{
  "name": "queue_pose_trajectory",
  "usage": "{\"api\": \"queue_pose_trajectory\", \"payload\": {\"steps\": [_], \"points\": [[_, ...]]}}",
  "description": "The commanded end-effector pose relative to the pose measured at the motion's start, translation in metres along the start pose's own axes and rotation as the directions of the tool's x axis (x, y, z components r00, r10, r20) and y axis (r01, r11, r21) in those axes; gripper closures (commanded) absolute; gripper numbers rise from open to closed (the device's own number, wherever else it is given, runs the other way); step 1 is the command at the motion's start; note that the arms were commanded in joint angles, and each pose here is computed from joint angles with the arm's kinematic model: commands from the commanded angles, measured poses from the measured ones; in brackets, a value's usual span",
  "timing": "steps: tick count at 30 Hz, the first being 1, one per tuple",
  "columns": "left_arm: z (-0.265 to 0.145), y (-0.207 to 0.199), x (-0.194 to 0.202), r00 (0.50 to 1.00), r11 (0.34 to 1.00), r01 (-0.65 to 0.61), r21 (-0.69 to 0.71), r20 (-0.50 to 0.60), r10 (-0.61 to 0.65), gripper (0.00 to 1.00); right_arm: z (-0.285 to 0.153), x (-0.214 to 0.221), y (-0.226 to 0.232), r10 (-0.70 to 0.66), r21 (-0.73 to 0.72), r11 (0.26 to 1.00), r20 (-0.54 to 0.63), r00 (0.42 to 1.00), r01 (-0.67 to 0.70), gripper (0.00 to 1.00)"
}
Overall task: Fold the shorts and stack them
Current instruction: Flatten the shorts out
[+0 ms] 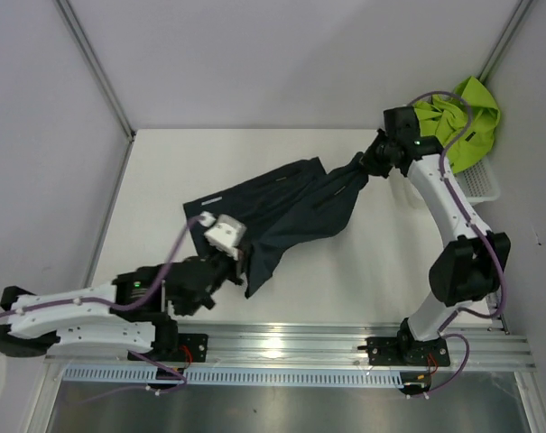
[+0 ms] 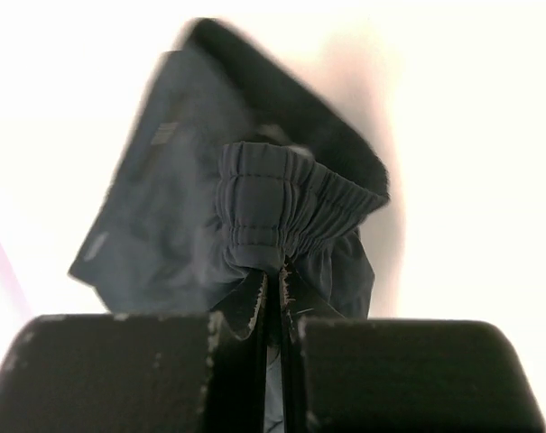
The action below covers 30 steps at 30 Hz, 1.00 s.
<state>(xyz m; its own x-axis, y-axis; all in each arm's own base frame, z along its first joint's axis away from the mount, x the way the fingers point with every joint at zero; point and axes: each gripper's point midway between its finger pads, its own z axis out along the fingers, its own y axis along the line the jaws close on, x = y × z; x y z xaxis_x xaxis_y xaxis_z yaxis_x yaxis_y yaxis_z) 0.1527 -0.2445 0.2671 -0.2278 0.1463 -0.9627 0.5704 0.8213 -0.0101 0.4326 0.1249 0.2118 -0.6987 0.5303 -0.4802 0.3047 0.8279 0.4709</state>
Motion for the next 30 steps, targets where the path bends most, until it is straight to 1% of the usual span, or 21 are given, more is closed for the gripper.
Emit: {"api": "queue_pose_trajectory", "payload": {"steps": [1, 2, 4, 5, 6, 8, 9, 11, 14, 15, 16, 18, 19, 21, 25, 28, 29, 30], "points": [[-0.026, 0.040, -0.049, 0.986, 0.990, 0.095, -0.100, 0.148, -0.080, 1.00, -0.074, -0.024, 0.022, 0.060, -0.057, 0.997, 0.117, 0.991, -0.054, 1.00], [-0.037, 0.048, -0.064, 0.978, 0.990, 0.111, -0.085, 0.189, -0.093, 1.00, -0.093, -0.024, 0.024, 0.076, -0.077, 0.995, 0.133, 0.988, -0.066, 1.00], [-0.050, 0.055, -0.082, 0.966, 0.989, 0.133, -0.064, 0.234, -0.115, 1.00, -0.113, -0.022, 0.029, 0.078, -0.107, 0.992, 0.147, 0.986, -0.063, 1.00], [-0.062, 0.063, -0.100, 0.954, 0.988, 0.145, -0.048, 0.273, -0.127, 1.00, -0.122, -0.019, 0.029, 0.083, -0.117, 0.991, 0.148, 0.985, -0.066, 1.00], [-0.068, 0.067, -0.104, 0.950, 0.988, 0.148, -0.044, 0.284, -0.130, 1.00, -0.142, -0.016, 0.034, 0.082, -0.150, 0.987, 0.169, 0.982, -0.057, 1.00], [-0.080, 0.075, -0.116, 0.941, 0.989, 0.142, -0.026, 0.315, -0.127, 1.00, -0.162, -0.011, 0.037, 0.081, -0.188, 0.981, 0.177, 0.981, -0.047, 1.00], [-0.090, 0.076, -0.129, 0.929, 0.988, 0.153, 0.011, 0.341, -0.148, 1.00, -0.182, -0.009, 0.039, 0.088, -0.221, 0.974, 0.199, 0.976, -0.043, 1.00], [-0.104, 0.082, -0.145, 0.914, 0.988, 0.146, 0.041, 0.377, -0.151, 1.00, -0.203, -0.002, 0.044, 0.089, -0.262, 0.965, 0.213, 0.973, -0.031, 1.00], [-0.128, 0.092, -0.169, 0.879, 0.982, 0.155, 0.104, 0.439, -0.186, 1.00, -0.240, 0.011, 0.048, 0.090, -0.334, 0.942, 0.240, 0.967, -0.005, 1.00], [-0.138, 0.099, -0.176, 0.861, 0.980, 0.157, 0.120, 0.469, -0.196, 1.00, -0.249, 0.015, 0.048, 0.094, -0.352, 0.936, 0.242, 0.966, -0.003, 1.00], [-0.149, 0.105, -0.186, 0.842, 0.976, 0.163, 0.141, 0.497, -0.212, 1.00, -0.267, 0.020, 0.047, 0.103, -0.386, 0.923, 0.260, 0.960, 0.006, 1.00], [-0.164, 0.116, -0.194, 0.815, 0.973, 0.169, 0.155, 0.534, -0.227, 1.00, -0.280, 0.029, 0.046, 0.124, -0.419, 0.908, 0.258, 0.958, -0.005, 1.00], [-0.172, 0.122, -0.201, 0.798, 0.970, 0.178, 0.165, 0.553, -0.240, 1.00, -0.298, 0.034, 0.044, 0.137, -0.454, 0.891, 0.275, 0.952, 0.002, 1.00], [-0.179, 0.126, -0.206, 0.786, 0.970, 0.174, 0.169, 0.570, -0.240, 1.00, -0.312, 0.038, 0.043, 0.156, -0.491, 0.871, 0.282, 0.947, 0.003, 1.00], [-0.195, 0.130, -0.229, 0.752, 0.967, 0.162, 0.198, 0.610, -0.251, 1.00, -0.339, 0.038, 0.045, 0.183, -0.548, 0.836, 0.299, 0.937, 0.011, 1.00], [-0.197, 0.132, -0.247, 0.736, 0.976, 0.143, 0.162, 0.642, -0.214, 1.00, -0.338, 0.033, 0.055, 0.169, -0.550, 0.835, 0.292, 0.941, 0.020, 1.00], [-0.199, 0.136, -0.256, 0.718, 0.979, 0.145, 0.141, 0.666, -0.202, 1.00, -0.340, 0.030, 0.061, 0.165, -0.561, 0.828, 0.292, 0.942, 0.029, 1.00], [-0.199, 0.138, -0.261, 0.713, 0.979, 0.159, 0.125, 0.671, -0.201, 1.00, -0.330, 0.027, 0.067, 0.158, -0.554, 0.832, 0.280, 0.947, 0.025, 1.00]]}}
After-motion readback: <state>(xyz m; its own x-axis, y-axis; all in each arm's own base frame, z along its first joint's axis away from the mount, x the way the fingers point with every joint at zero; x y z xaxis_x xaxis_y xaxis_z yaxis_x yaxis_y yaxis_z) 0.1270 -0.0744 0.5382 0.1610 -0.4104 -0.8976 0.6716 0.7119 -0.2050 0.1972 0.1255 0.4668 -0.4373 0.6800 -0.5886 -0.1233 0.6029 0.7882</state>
